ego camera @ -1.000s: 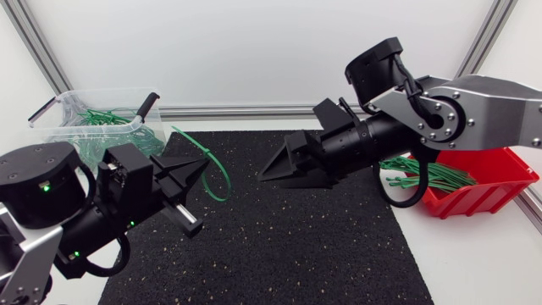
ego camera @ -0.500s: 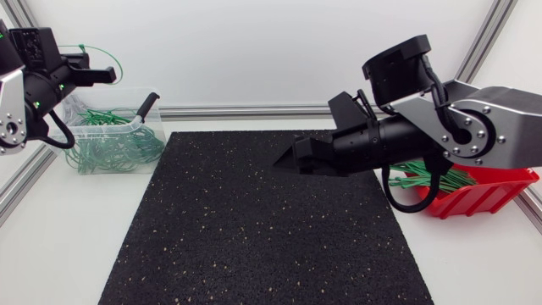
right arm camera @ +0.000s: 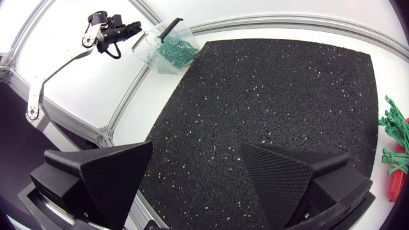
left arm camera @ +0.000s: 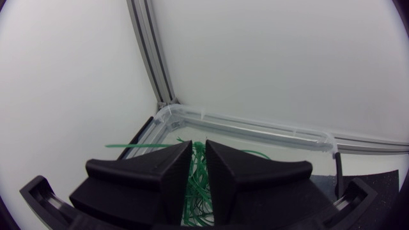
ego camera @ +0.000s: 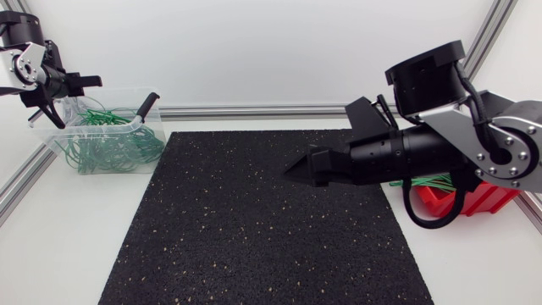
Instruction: Take a green cable tie from the red box, thread the tail through the head to close it, then place it in the transparent bin on the left.
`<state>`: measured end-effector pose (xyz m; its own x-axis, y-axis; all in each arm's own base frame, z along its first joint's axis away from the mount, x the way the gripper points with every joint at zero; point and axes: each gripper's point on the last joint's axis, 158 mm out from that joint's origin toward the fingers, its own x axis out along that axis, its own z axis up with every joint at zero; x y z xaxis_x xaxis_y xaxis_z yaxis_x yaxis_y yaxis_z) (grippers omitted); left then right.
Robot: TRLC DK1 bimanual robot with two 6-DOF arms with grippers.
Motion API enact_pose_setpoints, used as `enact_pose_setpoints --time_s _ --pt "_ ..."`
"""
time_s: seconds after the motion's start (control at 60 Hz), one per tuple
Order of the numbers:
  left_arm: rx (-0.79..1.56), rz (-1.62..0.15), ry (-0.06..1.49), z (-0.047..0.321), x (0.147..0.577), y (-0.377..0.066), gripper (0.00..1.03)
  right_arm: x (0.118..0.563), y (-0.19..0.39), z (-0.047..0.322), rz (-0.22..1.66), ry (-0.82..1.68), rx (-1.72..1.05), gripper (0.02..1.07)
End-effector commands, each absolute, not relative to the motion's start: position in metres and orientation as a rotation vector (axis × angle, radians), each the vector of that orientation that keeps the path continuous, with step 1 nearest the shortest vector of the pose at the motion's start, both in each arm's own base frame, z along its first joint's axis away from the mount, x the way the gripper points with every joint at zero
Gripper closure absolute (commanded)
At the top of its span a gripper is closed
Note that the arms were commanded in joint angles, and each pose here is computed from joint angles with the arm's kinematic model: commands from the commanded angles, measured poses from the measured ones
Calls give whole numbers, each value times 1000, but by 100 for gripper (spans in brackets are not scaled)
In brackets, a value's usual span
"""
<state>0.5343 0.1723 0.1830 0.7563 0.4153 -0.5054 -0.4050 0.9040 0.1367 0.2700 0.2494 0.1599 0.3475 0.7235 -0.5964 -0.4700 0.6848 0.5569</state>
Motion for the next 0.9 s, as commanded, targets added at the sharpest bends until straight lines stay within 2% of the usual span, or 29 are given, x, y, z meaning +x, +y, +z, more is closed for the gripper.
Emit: enact_pose_setpoints --time_s 0.0,0.05,0.117,0.283,0.483,0.883 --pt "6 490 606 171 537 186 38 264 243 158 786 932 299 6" --pt "-14 495 616 175 534 186 17 262 242 160 787 924 300 6" --pt "-23 490 610 189 526 182 5 262 238 166 783 905 300 6" --pt "-15 466 580 215 497 161 5 273 217 180 734 834 292 6" --pt "2 422 553 231 460 131 5 296 168 195 615 715 264 6" --pt "44 367 537 210 405 101 5 302 82 187 361 536 138 6"
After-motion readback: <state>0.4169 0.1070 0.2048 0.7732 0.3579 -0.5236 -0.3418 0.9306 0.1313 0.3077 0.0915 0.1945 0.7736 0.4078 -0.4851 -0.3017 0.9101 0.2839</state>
